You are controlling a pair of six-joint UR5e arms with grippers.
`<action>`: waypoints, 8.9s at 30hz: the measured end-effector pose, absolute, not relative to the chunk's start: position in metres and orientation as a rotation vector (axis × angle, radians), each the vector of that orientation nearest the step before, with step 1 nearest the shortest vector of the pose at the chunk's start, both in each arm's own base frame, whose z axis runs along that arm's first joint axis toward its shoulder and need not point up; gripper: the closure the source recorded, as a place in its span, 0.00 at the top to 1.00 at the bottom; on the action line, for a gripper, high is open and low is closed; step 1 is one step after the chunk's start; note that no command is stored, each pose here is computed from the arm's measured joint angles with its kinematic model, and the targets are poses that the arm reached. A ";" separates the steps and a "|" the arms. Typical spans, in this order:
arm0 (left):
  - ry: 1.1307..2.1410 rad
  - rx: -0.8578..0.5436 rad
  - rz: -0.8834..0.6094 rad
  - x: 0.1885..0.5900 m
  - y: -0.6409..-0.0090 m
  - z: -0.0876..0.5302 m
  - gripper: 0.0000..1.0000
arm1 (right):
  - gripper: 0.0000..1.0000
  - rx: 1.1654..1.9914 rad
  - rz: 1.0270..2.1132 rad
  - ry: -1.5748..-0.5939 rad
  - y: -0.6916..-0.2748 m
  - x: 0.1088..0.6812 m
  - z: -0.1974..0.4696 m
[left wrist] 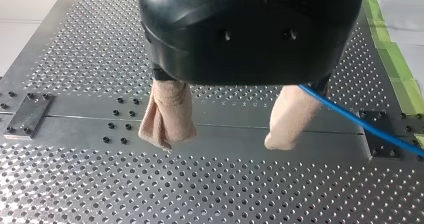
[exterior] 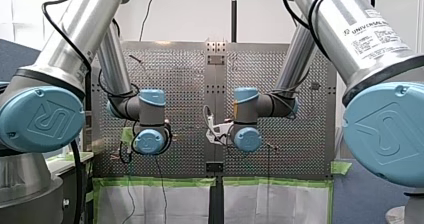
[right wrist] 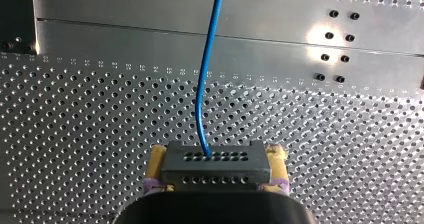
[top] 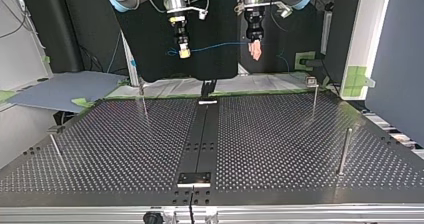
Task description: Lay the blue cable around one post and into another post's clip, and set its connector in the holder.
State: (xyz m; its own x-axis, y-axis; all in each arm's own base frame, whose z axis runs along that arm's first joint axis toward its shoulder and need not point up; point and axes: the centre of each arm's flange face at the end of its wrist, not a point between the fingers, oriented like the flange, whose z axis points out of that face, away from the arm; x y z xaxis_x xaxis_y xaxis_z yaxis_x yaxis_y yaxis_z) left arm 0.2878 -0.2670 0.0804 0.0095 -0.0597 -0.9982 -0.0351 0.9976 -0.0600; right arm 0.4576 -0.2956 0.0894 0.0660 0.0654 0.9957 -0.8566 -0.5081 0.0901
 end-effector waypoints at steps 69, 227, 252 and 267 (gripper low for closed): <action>1.562 -0.075 -0.019 0.288 -0.267 0.080 1.00 | 0.00 1.590 1.544 -0.811 -0.296 0.458 0.089; 1.576 -0.075 -0.011 0.290 -0.265 0.076 1.00 | 0.04 1.592 1.549 -0.807 -0.294 0.459 0.089; 1.581 -0.074 -0.008 0.290 -0.265 0.075 1.00 | 0.04 1.600 1.513 -0.818 -0.297 0.452 0.091; 1.581 -0.074 -0.008 0.290 -0.265 0.075 1.00 | 0.04 1.726 1.401 -0.848 -0.288 0.441 0.080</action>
